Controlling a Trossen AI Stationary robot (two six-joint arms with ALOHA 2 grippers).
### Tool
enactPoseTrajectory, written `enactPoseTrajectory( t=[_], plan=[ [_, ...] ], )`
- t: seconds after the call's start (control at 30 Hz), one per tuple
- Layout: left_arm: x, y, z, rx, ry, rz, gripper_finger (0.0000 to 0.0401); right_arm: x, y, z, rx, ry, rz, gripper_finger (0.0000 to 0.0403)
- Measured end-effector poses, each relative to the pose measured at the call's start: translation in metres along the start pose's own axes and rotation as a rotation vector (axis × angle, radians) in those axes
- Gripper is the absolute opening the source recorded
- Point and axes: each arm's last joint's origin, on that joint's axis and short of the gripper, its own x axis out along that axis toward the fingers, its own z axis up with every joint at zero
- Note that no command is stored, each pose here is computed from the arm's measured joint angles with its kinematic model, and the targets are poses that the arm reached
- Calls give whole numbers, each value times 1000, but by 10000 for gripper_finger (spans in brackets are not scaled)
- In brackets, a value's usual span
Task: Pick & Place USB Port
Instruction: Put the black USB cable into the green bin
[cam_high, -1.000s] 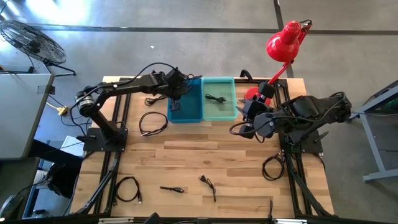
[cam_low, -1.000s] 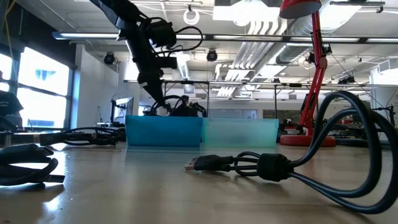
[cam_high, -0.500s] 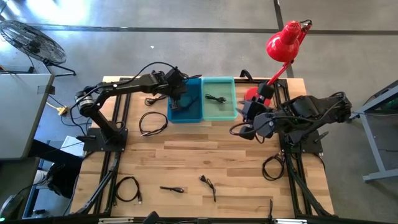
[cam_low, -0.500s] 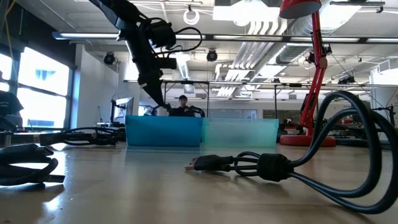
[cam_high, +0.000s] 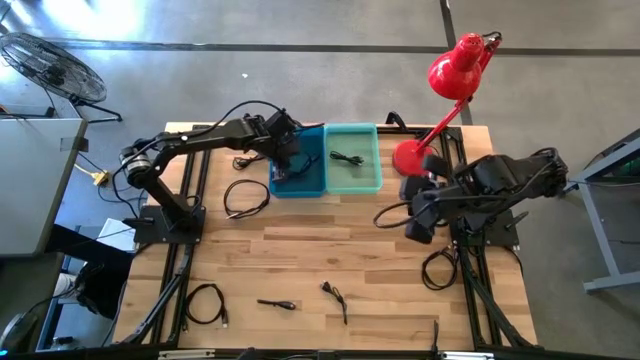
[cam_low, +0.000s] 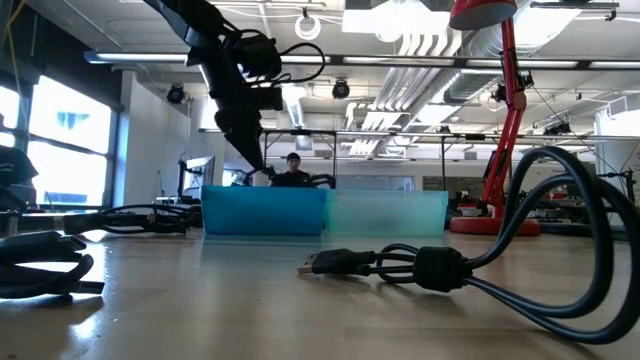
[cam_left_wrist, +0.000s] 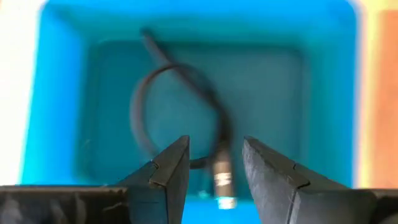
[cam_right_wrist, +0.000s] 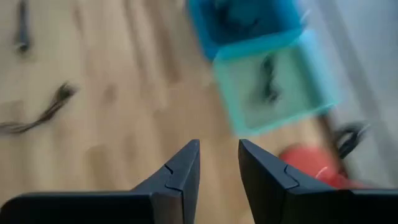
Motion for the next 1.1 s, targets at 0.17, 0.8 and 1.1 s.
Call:
enactPoseTrajectory(
  t=[0.17,0.8,1.1],
  plan=[
    [-1,-6,4,-9,-114,-224,145,-1,-1,-18,50,107,161,103],
    [-12,-99,43,25,-308,-876,145,87,28,-135,162,555,289,103],
    [-16,-153,49,88,-225,-789,145,112,70,-166,353,629,536,103]
  ],
)
